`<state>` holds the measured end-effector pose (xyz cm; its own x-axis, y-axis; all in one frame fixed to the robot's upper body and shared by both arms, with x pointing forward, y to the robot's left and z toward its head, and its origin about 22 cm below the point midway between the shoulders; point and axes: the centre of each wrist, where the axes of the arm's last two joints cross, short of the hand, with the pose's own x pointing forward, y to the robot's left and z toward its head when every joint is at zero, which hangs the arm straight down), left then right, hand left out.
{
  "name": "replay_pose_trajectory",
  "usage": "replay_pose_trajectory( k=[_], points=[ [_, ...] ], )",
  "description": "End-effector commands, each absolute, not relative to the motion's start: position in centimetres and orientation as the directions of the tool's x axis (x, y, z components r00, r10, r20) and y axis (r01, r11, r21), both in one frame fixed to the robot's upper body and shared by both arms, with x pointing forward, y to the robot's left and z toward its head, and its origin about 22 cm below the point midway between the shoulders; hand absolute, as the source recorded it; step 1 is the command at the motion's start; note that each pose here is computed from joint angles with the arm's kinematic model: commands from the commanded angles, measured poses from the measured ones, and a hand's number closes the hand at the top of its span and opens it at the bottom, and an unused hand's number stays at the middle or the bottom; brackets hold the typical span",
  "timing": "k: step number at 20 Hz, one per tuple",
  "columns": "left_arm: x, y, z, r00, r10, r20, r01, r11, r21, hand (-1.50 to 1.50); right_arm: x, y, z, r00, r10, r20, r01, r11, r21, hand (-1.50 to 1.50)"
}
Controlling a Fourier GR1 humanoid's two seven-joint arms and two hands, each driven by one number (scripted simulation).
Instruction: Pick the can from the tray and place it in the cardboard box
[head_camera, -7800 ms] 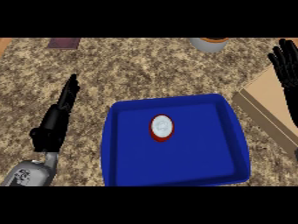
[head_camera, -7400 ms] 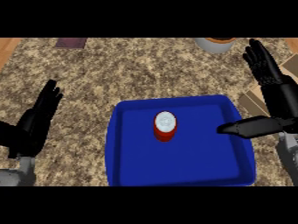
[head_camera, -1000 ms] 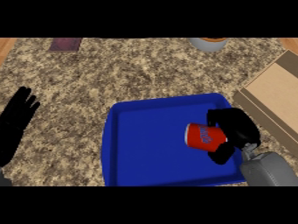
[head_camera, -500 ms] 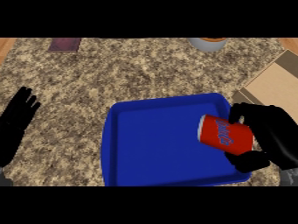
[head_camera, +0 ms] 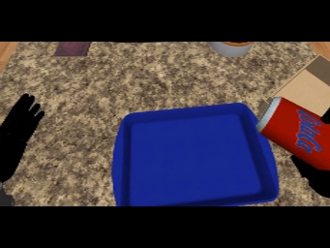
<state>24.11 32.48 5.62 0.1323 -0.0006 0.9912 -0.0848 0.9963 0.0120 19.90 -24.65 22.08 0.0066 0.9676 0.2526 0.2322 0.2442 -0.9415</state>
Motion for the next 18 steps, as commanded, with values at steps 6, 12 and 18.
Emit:
replay_pose_trajectory(
  k=[6,12,18],
  points=[
    [23.9,30.7,6.0,0.122,0.005,0.993,-0.074,0.997,0.004,0.0,21.4,-30.0,25.0,0.161,0.941,0.298,0.349,0.229,-0.909,1.5],
    [22.5,30.2,3.7,0.123,0.007,0.992,-0.06,0.998,0.0,0.0,24.9,-34.3,24.3,0.182,0.96,0.214,0.292,0.156,-0.944,1.5],
    [23.9,31.7,6.0,0.122,0.007,0.993,-0.064,0.998,0.001,0.0,28.3,-36.7,21.7,0.155,0.958,0.24,0.305,0.185,-0.934,1.5]
  ],
)
